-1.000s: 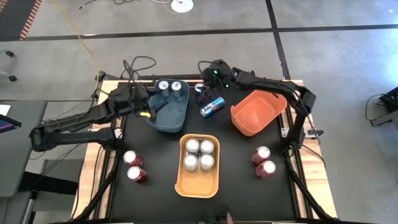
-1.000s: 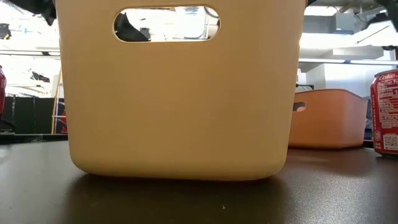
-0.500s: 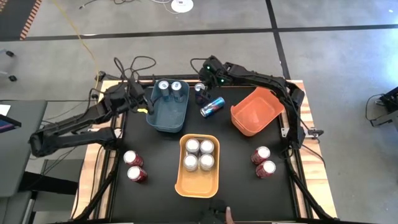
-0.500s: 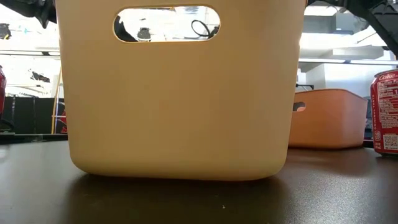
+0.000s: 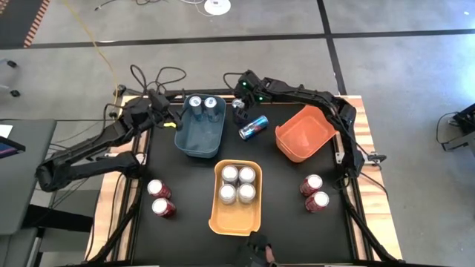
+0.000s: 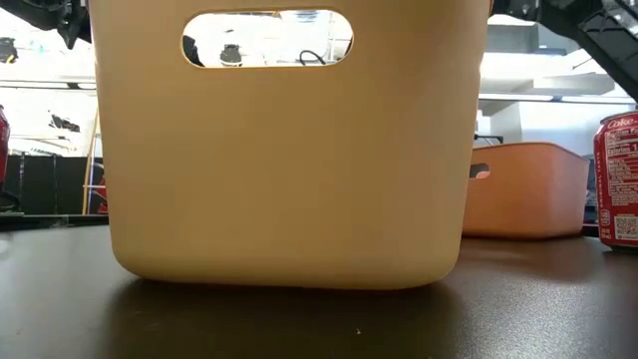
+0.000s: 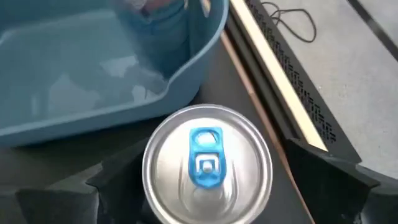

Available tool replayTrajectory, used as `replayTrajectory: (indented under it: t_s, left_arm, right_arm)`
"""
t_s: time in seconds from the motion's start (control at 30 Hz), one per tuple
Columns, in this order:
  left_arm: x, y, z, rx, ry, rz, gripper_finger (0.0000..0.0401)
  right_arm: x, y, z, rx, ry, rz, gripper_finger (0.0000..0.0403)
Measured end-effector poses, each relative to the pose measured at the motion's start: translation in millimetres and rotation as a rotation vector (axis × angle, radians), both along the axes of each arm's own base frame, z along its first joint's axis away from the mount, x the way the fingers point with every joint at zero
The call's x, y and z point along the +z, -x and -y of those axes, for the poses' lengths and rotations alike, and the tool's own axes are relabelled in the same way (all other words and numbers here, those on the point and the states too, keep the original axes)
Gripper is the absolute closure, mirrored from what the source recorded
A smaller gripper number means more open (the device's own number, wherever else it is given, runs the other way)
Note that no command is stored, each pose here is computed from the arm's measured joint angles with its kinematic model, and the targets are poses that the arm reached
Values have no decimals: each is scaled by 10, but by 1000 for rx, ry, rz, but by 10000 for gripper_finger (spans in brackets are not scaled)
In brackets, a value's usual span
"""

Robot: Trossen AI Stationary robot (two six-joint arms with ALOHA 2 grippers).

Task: Sort soda cans
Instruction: Put the blue soda can into the blue bin

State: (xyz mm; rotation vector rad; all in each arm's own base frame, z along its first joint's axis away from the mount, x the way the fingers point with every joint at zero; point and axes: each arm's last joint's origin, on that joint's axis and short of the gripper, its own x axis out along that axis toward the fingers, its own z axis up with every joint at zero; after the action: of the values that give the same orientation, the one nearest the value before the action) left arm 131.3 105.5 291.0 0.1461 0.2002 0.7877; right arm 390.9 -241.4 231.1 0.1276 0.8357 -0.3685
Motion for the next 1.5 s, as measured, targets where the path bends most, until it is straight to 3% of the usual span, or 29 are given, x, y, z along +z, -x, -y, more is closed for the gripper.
replayTrajectory:
  t_s: [0.1, 0.3, 0.33, 0.47, 0.63, 0.8, 0.97, 1.23, 1.5]
  left_arm:
    - [-5, 22, -25, 27, 14, 8, 106]
    - [-3, 51, -58, 65, 13, 8, 106]
    - [-3, 54, -61, 69, 13, 8, 106]
    - [-10, 63, -70, 77, 20, 4, 106]
    - [-19, 66, -71, 80, 29, 1, 106]
    - [-29, 78, -73, 110, 36, -7, 106]
    - [-39, 97, -82, 162, 37, -20, 106]
    - [-21, 108, -76, 171, 32, -3, 106]
    - [16, 127, -70, 182, 19, 32, 106]
  right_arm:
    - [6, 7, -3, -3, -3, -17, 50]
    - [75, 9, -23, 2, 3, -16, 180]
    - [96, 9, -42, 6, 1, -22, 185]
    - [284, -7, -126, 14, 15, -24, 185]
    - [733, -75, -389, 21, 144, -32, 185]
    - [1179, -182, -711, 79, 227, 51, 184]
    - [1428, -276, -983, 153, 274, 127, 185]
    - [1431, -483, -1066, 220, 351, 244, 184]
    - [1076, -774, -945, 265, 330, 267, 185]
